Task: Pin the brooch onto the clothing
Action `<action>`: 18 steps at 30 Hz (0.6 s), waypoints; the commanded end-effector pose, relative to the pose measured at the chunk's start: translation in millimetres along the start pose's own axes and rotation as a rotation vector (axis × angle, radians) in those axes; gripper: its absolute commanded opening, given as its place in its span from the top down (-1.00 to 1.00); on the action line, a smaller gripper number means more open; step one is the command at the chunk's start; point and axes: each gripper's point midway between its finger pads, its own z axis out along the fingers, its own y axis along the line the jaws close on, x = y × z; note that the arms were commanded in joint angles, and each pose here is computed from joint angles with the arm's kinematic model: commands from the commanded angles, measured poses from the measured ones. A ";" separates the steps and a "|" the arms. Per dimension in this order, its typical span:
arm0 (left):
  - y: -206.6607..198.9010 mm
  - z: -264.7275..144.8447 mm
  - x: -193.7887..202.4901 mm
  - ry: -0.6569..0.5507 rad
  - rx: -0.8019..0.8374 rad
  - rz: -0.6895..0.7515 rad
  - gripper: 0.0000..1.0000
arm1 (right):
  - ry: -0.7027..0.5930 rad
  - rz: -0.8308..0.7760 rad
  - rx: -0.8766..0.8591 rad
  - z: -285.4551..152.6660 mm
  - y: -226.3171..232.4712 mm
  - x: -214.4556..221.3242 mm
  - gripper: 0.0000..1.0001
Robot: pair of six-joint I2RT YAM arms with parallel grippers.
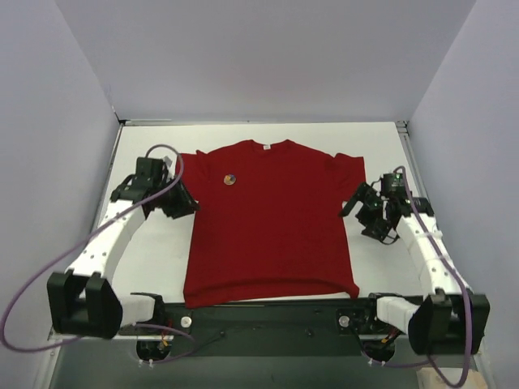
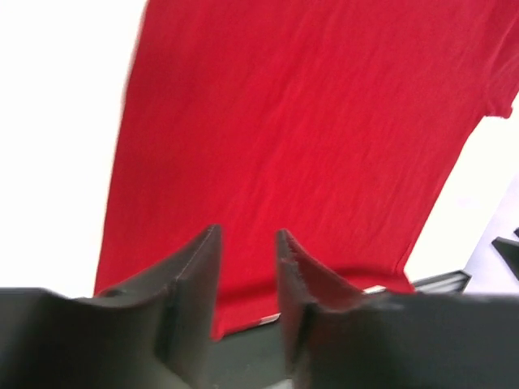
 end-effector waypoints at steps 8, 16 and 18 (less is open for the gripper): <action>-86.2 129.8 -86.1 0.051 0.041 0.190 1.00 | 0.064 -0.128 -0.026 108.9 89.7 -86.1 0.81; -84.4 208.0 -117.7 0.079 -0.026 0.176 1.00 | 0.141 -0.080 0.050 169.5 91.3 -115.1 1.00; -75.0 225.5 -114.8 0.114 -0.060 0.173 1.00 | 0.173 -0.068 0.077 182.7 85.0 -115.3 1.00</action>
